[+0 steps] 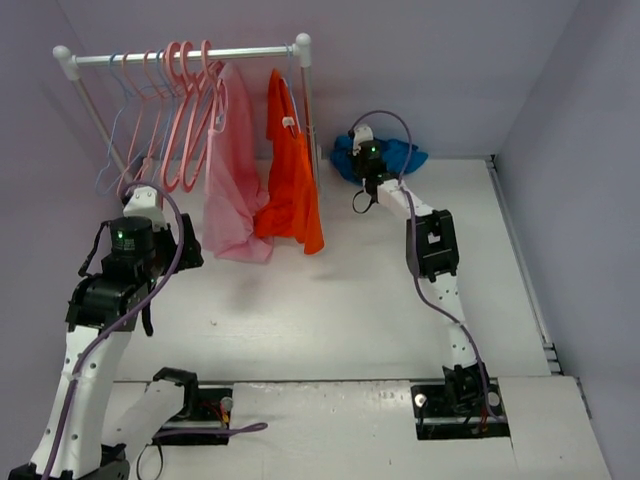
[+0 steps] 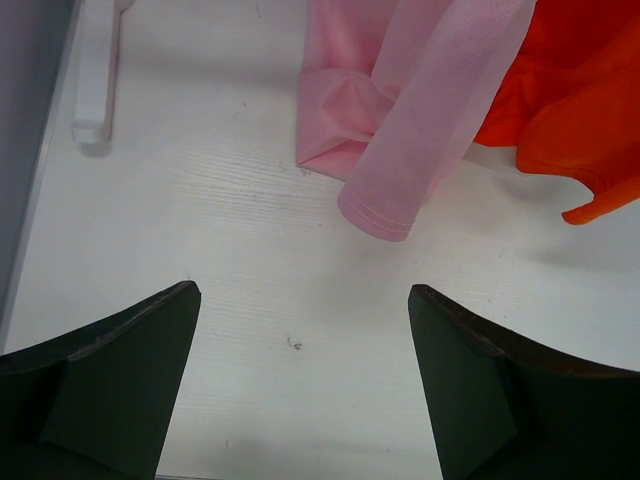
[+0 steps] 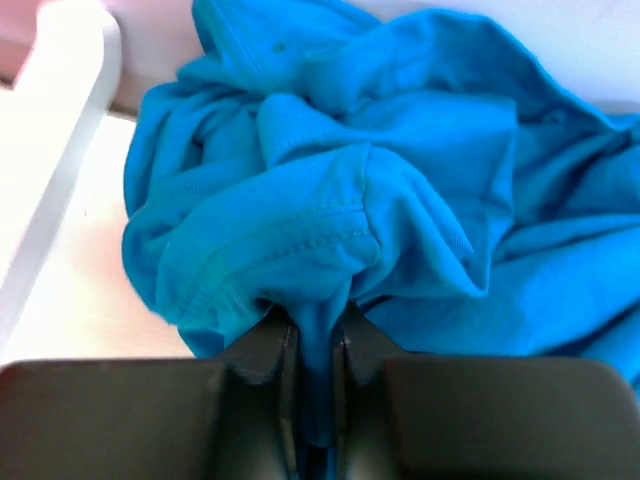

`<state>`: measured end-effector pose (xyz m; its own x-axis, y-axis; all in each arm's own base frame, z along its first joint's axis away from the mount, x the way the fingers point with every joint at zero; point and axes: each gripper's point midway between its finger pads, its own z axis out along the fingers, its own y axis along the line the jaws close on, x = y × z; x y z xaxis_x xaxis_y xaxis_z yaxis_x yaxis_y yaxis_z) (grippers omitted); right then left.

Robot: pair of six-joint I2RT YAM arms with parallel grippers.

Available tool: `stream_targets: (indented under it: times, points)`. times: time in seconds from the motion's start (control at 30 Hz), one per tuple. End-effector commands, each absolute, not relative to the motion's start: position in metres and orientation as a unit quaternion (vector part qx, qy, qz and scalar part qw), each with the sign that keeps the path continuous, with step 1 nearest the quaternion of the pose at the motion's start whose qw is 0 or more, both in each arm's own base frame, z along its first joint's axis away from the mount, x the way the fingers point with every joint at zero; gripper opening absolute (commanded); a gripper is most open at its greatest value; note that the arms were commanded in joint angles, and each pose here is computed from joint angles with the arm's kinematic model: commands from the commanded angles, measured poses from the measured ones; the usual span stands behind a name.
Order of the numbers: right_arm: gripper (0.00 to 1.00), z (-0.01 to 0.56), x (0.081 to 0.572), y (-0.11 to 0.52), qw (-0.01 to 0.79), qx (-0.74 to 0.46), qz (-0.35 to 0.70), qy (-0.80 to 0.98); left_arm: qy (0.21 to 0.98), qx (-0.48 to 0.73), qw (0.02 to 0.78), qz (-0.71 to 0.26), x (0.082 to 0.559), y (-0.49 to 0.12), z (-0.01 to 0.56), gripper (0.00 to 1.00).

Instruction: Place the t-shirt on the hanger

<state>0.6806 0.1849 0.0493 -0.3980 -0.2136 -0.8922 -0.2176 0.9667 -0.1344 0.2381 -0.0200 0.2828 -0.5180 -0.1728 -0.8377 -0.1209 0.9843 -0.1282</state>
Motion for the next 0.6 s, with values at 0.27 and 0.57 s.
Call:
stream_targets:
  times: [0.27, 0.57]
  points:
    - [0.0, 0.378, 0.534, 0.166, 0.701, -0.169, 0.034, 0.692, 0.818, -0.014, 0.559, -0.137, 0.249, -0.063, 0.378, 0.81]
    - [0.0, 0.39, 0.368, 0.179, 0.674, -0.251, 0.18, 0.671, 0.807, 0.051, 0.559, -0.184, 0.236, -0.09, 0.388, 0.81]
